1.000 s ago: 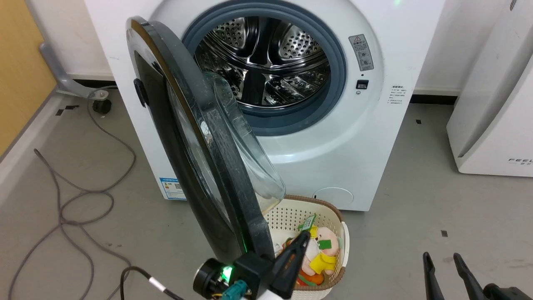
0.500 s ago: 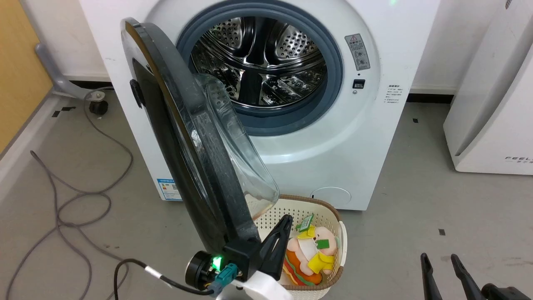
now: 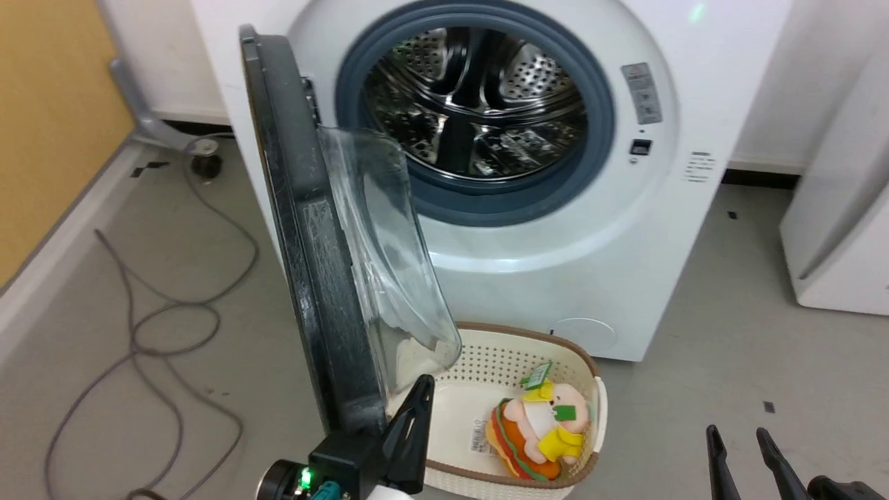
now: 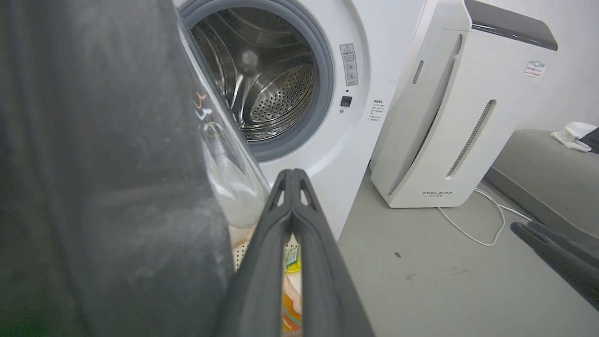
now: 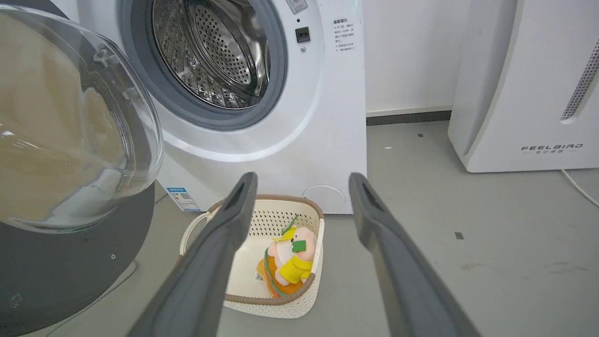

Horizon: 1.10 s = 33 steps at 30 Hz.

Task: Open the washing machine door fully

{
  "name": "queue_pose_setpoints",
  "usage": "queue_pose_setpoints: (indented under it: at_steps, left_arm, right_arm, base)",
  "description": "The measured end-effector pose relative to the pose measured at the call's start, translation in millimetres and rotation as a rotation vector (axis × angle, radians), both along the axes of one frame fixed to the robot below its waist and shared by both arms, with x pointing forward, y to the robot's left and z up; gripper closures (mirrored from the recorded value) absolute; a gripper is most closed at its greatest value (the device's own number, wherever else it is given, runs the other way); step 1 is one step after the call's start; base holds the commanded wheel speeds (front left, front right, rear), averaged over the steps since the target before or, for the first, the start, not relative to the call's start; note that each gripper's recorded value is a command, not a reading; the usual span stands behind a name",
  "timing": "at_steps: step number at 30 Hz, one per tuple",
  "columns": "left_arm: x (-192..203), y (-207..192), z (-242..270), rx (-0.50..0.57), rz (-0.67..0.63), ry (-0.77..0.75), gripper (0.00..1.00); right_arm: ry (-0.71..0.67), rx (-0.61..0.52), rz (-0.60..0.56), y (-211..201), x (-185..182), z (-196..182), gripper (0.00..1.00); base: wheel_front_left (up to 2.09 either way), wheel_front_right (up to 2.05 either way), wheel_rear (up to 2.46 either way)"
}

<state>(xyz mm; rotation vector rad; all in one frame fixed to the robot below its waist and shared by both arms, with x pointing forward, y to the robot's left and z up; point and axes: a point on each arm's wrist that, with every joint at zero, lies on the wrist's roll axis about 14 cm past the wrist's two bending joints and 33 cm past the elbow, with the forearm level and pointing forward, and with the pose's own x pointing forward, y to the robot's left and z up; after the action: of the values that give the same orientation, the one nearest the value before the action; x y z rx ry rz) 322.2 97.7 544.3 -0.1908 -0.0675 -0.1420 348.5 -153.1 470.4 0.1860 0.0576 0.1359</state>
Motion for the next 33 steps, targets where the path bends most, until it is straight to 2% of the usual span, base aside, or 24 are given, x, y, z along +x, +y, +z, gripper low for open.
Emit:
queue_pose_setpoints:
  at_steps: [11,19,33]
  left_arm:
    - [-23.9,56.0,-1.6,-0.011,0.207,0.016,1.00]
    - [-44.6,112.2,-4.9,0.027,0.390,0.018,1.00]
    - [-64.0,220.2,-7.1,0.092,0.678,-0.003,1.00]
  right_arm:
    - [0.005,-0.004,0.106,34.2,16.3,-1.1,0.00]
    - [0.013,-0.006,0.186,60.8,24.4,-1.8,0.00]
    - [0.024,-0.010,0.176,57.1,25.5,-3.2,0.00]
  base:
    - [0.00,0.00,0.00]
    - [0.00,0.00,0.00]
    - [0.00,0.00,0.00]
